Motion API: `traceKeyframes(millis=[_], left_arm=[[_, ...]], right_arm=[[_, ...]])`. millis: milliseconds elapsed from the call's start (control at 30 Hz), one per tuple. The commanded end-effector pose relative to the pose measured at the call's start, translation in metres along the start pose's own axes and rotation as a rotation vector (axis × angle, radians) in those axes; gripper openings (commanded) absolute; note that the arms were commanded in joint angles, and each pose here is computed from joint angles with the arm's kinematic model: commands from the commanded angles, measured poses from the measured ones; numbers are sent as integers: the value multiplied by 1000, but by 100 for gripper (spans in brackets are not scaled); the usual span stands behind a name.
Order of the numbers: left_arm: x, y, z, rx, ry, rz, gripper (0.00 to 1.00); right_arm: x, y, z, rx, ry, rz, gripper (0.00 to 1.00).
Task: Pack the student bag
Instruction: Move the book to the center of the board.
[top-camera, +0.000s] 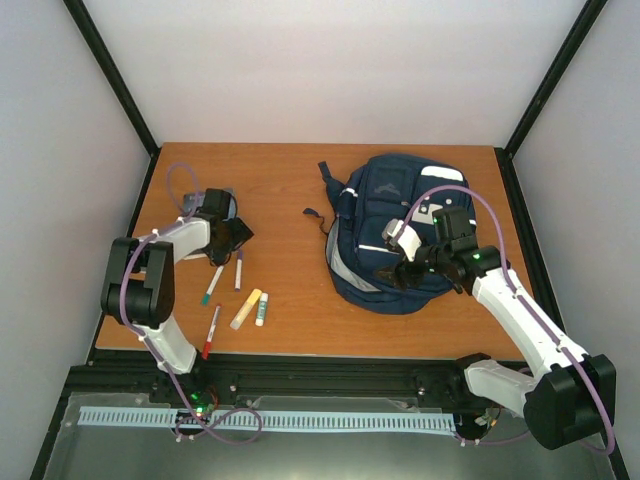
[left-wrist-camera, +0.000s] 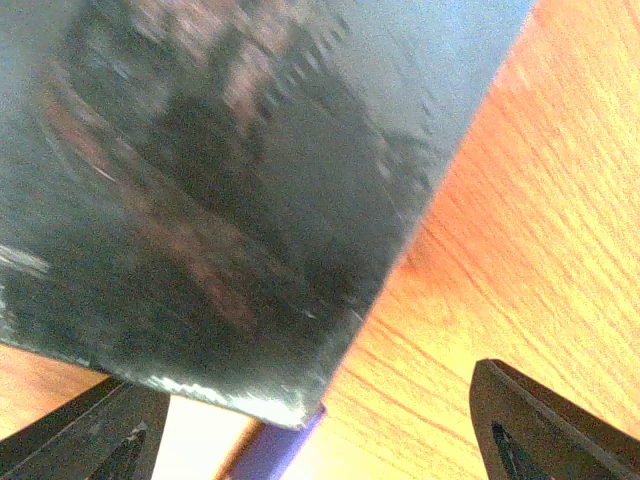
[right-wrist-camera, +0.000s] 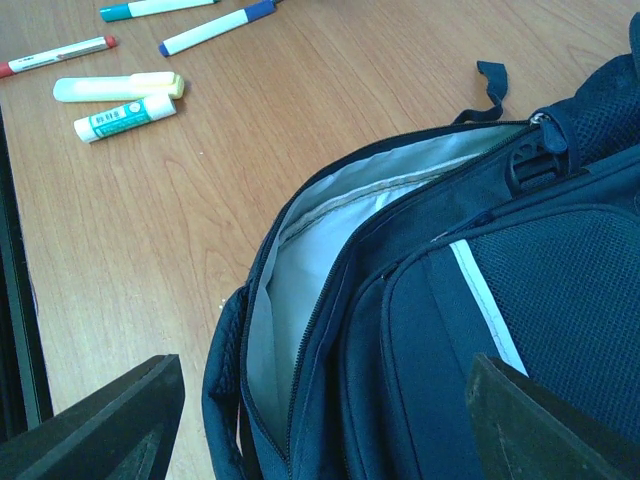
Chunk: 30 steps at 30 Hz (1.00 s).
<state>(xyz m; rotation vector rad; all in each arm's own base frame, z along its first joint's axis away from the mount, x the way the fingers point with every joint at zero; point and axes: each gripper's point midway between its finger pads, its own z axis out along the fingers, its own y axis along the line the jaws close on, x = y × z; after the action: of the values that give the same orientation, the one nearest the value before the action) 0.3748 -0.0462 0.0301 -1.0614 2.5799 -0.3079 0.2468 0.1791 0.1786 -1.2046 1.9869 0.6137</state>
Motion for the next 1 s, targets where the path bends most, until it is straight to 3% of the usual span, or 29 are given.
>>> traceKeyframes(millis=[0, 100, 233, 367, 533, 633, 833, 967], left_arm=[[34, 0, 4, -39, 110, 70, 85], [34, -3, -14, -26, 98, 108, 87], [20, -19, -54, 47, 25, 203, 82], [-27, -21, -89, -52, -151, 229, 97], [-93, -16, -82, -23, -148, 33, 100], [-135, -15, -82, -77, -198, -4, 100], [-203, -28, -72, -143, -301, 37, 100], [-222, -25, -39, -198, -257, 102, 100]], right_arm=[[-11, -1, -6, 4, -23, -24, 78], [-11, -1, -6, 3, -24, -25, 78], [-11, 0, -6, -2, -26, -27, 78], [-13, 0, -6, -5, -28, -20, 79], [-15, 0, -6, -6, -38, -2, 83], [-17, -1, -6, -7, -47, 13, 85], [-18, -2, -6, 2, -53, 26, 86], [-19, -2, -7, 4, -55, 29, 86]])
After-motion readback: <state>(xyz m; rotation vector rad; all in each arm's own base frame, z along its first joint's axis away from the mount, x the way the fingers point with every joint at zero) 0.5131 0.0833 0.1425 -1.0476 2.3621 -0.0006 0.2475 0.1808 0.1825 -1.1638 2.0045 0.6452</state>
